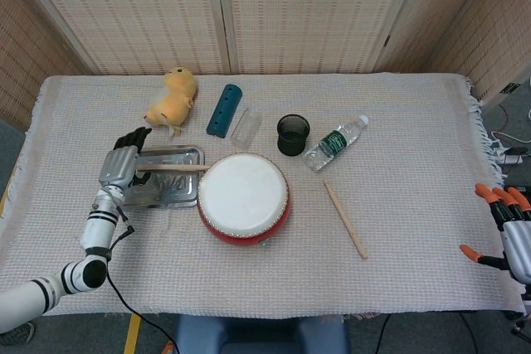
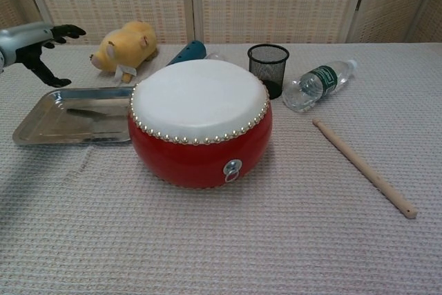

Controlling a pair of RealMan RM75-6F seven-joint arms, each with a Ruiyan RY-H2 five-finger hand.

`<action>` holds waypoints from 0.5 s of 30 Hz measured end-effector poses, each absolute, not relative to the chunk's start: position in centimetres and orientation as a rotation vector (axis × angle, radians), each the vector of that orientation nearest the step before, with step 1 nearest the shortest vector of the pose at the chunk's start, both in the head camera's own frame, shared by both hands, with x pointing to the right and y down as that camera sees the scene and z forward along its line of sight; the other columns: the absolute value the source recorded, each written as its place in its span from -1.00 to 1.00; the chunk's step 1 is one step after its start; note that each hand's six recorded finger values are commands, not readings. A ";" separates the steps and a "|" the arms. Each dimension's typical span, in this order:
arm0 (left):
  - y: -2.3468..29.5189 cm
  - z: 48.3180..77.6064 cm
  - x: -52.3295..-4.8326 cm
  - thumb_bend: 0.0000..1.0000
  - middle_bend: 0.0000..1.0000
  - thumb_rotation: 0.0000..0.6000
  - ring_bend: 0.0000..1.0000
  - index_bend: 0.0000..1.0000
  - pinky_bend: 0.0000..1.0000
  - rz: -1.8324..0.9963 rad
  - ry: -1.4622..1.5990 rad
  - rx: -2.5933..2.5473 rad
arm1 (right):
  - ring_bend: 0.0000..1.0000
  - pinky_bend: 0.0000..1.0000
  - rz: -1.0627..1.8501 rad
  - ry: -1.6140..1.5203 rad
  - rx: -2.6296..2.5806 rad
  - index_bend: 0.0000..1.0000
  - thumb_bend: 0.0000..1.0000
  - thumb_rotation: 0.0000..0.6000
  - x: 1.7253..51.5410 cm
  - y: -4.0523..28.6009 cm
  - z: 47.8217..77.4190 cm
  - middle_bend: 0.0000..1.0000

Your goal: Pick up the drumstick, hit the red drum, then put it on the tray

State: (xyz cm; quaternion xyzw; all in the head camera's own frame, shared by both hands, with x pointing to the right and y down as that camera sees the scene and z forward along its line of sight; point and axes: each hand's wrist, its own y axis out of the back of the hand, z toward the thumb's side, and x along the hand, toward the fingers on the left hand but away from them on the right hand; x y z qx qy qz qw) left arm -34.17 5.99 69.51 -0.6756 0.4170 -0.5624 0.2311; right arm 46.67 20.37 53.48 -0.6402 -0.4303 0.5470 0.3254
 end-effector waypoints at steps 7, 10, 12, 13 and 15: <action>8.9 65.4 -39.2 -0.31 -0.81 1.00 -0.93 -0.70 -0.78 -1.511 1.252 -1.708 | -1.00 -0.88 1.431 -1.152 -1.726 -0.74 -0.81 1.00 47.3 19.9 53.8 -0.68; 11.2 63.9 -41.2 -0.31 -0.80 1.00 -0.93 -0.68 -0.81 -1.517 1.257 -1.642 | -1.00 -0.88 1.437 -1.153 -1.729 -0.74 -0.81 1.00 47.5 19.7 54.2 -0.68; 12.9 62.9 -42.4 -0.31 -0.79 1.00 -0.93 -0.68 -0.83 -1.521 1.251 -1.602 | -1.00 -0.88 1.437 -1.154 -1.738 -0.74 -0.81 1.00 47.5 19.6 54.4 -0.68; 13.7 62.4 -42.9 -0.31 -0.79 1.00 -0.93 -0.68 -0.83 -1.523 1.248 -1.586 | -1.00 -0.88 1.435 -1.153 -1.742 -0.74 -0.81 1.00 47.5 19.6 54.5 -0.68; 15.7 61.4 -43.8 -0.31 -0.79 1.00 -0.93 -0.67 -0.84 -1.530 1.239 -1.557 | -1.00 -0.89 1.426 -1.144 -1.751 -0.74 -0.81 1.00 47.2 19.7 54.6 -0.68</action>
